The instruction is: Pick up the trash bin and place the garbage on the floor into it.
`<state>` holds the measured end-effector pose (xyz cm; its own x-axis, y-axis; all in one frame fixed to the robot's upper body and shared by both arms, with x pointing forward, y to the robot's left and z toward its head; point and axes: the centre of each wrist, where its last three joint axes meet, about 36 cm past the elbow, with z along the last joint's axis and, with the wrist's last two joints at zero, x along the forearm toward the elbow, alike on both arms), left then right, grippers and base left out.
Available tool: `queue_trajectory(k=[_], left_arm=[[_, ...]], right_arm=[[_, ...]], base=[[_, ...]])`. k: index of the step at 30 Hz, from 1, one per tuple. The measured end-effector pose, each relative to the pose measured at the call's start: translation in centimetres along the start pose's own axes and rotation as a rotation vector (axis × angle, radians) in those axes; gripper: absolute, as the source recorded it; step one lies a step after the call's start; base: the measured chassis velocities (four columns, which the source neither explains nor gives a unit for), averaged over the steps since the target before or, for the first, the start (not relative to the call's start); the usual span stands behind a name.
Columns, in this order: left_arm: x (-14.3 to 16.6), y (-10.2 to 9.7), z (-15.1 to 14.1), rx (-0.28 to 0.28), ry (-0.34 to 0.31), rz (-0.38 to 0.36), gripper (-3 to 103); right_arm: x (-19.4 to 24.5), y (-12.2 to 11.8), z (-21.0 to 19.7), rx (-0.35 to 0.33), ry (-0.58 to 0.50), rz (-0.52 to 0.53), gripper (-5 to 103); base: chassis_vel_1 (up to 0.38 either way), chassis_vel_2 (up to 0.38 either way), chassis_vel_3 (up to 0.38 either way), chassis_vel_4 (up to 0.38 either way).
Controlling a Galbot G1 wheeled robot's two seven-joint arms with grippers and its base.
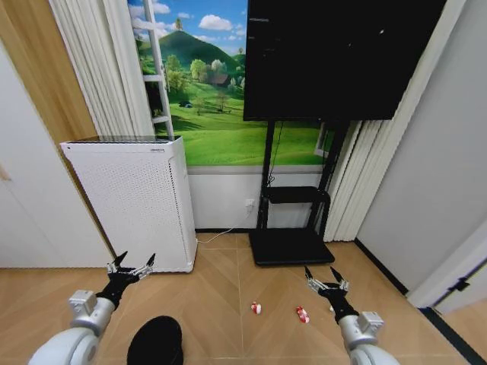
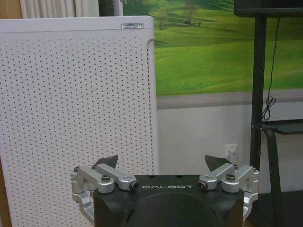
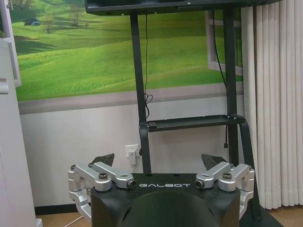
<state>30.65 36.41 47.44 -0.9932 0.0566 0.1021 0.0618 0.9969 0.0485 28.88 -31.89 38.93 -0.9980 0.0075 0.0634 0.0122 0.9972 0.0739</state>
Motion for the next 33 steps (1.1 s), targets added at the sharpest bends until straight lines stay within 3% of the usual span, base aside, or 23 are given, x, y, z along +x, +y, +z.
queue_trajectory(k=[33], left_arm=[[0.0,0.12,0.03,0.0,0.001,0.009,100]], right_arm=[[0.14,-0.01,0.15,0.0,-0.005,0.004,100]], base=[[0.0,0.0,0.0,0.0]])
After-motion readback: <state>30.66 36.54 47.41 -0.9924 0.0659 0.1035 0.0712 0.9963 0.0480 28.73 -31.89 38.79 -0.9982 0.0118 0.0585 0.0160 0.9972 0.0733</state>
